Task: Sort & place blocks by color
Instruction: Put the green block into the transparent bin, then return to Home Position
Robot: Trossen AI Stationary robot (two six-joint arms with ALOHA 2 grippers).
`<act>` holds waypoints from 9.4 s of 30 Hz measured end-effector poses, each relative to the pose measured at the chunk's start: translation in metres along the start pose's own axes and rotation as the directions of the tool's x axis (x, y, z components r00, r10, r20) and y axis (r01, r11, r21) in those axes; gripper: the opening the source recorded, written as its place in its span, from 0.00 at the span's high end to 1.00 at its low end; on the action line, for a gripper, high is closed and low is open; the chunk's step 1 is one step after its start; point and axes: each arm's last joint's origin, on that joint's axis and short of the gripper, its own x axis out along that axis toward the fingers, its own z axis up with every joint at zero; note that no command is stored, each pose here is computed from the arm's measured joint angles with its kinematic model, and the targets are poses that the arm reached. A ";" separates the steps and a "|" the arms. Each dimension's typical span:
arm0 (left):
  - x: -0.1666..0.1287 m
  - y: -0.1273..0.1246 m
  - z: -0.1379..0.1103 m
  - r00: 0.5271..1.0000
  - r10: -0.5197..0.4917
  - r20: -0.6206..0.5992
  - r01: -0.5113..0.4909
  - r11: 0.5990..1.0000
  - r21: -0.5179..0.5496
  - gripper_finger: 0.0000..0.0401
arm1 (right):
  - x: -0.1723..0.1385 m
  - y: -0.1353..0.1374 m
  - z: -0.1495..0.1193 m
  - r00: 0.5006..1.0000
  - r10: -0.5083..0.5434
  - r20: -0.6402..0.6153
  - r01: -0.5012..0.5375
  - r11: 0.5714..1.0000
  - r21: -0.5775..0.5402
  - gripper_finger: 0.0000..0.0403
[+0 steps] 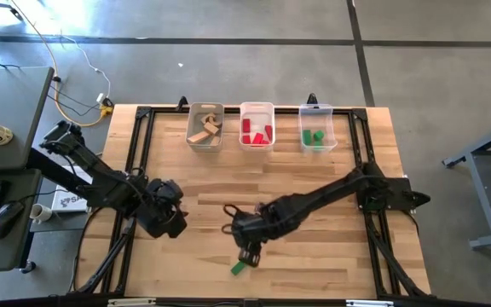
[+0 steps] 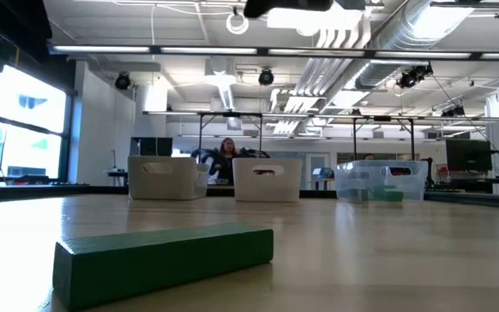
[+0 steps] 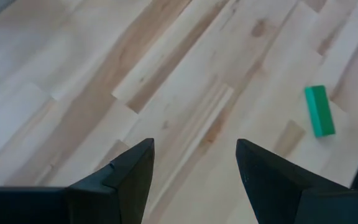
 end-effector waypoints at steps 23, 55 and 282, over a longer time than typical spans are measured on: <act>-0.005 -0.003 -0.009 1.000 -0.025 -0.004 0.024 0.992 -0.127 0.47 | -0.003 0.041 -0.017 0.983 0.165 0.075 -0.081 0.769 -0.634 0.52; -0.004 -0.003 -0.008 1.000 -0.019 0.011 0.020 0.991 -0.135 0.47 | 0.066 0.038 -0.027 0.995 0.085 -0.052 -0.093 0.595 -0.798 0.49; 0.020 0.129 0.014 0.747 -0.399 0.532 0.263 0.912 0.314 0.80 | -0.139 -0.232 -0.010 0.643 -0.393 0.657 0.166 0.909 0.382 0.49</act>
